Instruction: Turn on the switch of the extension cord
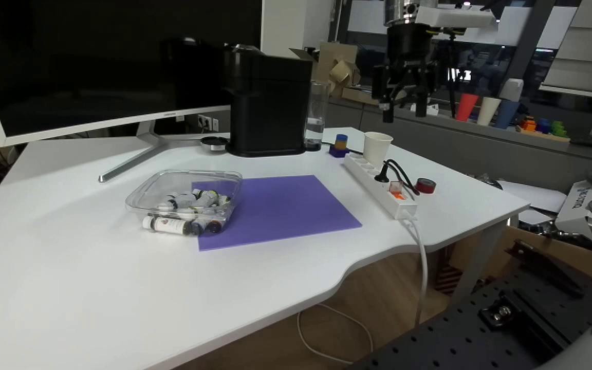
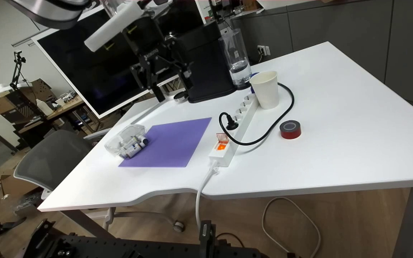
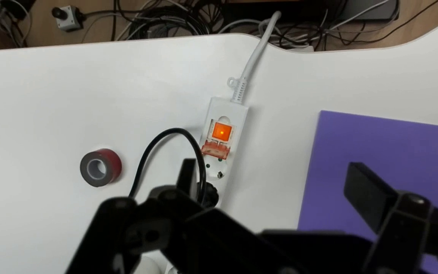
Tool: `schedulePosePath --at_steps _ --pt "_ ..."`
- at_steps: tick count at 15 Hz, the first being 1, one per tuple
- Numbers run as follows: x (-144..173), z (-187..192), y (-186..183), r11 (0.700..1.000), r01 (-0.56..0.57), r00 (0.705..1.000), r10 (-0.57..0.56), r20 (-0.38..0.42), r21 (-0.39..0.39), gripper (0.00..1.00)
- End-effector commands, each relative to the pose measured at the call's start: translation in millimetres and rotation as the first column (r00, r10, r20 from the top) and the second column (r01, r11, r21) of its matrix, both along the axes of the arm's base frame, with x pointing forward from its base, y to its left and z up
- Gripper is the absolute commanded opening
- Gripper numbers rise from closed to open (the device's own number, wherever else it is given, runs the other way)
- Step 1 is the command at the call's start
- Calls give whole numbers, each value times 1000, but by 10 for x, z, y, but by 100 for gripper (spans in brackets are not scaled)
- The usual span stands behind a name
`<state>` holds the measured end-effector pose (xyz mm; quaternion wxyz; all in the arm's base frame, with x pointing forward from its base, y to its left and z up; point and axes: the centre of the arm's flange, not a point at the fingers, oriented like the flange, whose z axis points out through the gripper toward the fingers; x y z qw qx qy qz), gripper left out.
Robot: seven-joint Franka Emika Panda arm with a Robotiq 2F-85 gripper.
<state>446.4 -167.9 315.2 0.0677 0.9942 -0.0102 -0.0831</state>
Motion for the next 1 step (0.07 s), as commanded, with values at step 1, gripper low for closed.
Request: schedulePosePath --at_steps 1 --pt "-155 53 114 997 57 998 -58 -8 -53 100"
